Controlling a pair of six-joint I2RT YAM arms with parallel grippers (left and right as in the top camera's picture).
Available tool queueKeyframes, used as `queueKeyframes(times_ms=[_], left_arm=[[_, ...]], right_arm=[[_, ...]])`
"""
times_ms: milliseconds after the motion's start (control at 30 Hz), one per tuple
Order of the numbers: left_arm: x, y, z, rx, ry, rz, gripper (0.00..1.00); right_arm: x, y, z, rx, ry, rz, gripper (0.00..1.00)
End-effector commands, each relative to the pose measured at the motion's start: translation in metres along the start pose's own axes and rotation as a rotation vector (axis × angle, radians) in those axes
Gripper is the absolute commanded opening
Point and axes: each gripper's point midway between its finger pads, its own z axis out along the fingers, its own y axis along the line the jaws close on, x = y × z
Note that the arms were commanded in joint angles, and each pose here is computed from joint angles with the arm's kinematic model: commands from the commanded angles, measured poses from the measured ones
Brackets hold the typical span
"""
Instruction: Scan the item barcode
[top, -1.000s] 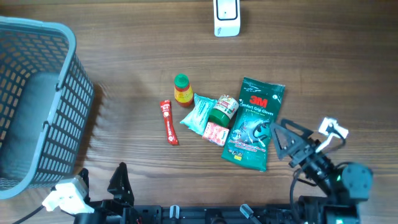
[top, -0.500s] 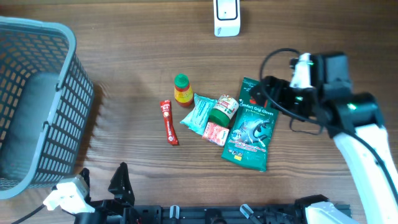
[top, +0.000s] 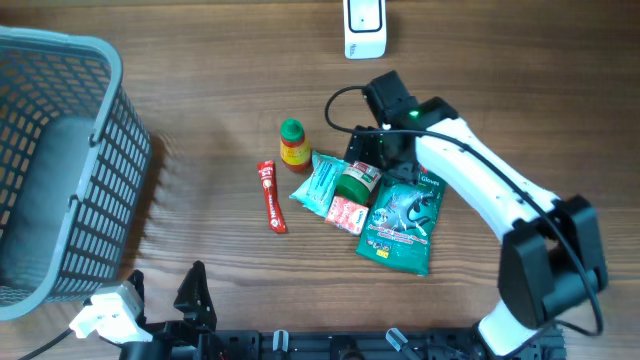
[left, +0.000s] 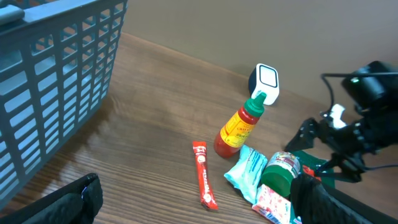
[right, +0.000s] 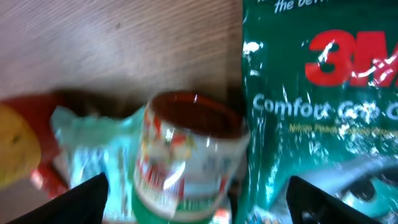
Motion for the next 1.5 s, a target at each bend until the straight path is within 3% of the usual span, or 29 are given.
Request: queueKeyframes(times_ms=[0, 167, 300, 433, 667, 933, 1000, 1133, 1367, 1467], left_arm=[[0.001, -0.002, 0.001, 0.010, 0.001, 0.019, 1.00], [0.001, -0.002, 0.001, 0.010, 0.001, 0.019, 1.00], [0.001, -0.002, 0.001, 0.010, 0.001, 0.019, 1.00], [0.001, -0.002, 0.001, 0.010, 0.001, 0.019, 1.00], [0.001, -0.002, 0.001, 0.010, 0.001, 0.019, 1.00], [0.001, -0.002, 0.001, 0.010, 0.001, 0.019, 1.00], [0.001, -0.002, 0.001, 0.010, 0.002, 0.019, 1.00], [0.001, -0.002, 0.001, 0.010, 0.001, 0.019, 1.00], [0.001, -0.002, 0.001, 0.010, 0.001, 0.019, 1.00], [0.001, -0.002, 0.001, 0.010, 0.001, 0.019, 1.00]], right_arm=[[-0.010, 0.006, 0.013, 0.027, -0.046, 0.062, 0.89], [-0.015, 0.019, 0.021, -0.009, -0.070, 0.073, 0.79], [-0.011, 0.017, 0.028, 0.010, -0.053, 0.066, 0.77], [0.004, -0.007, 0.038, 0.134, -0.010, 0.063, 0.70], [0.019, -0.060, 0.023, 0.383, 0.001, 0.119, 0.74], [0.028, -0.052, 0.023, 0.344, 0.066, 0.112, 0.80], [0.029, -0.053, 0.023, 0.347, 0.071, 0.111, 0.79], [0.043, -0.073, 0.018, 0.437, 0.102, 0.173, 0.68], [0.050, -0.081, 0.021, 0.471, 0.147, 0.094, 0.82], [0.060, -0.088, 0.039, 0.513, 0.210, 0.093, 0.80]])
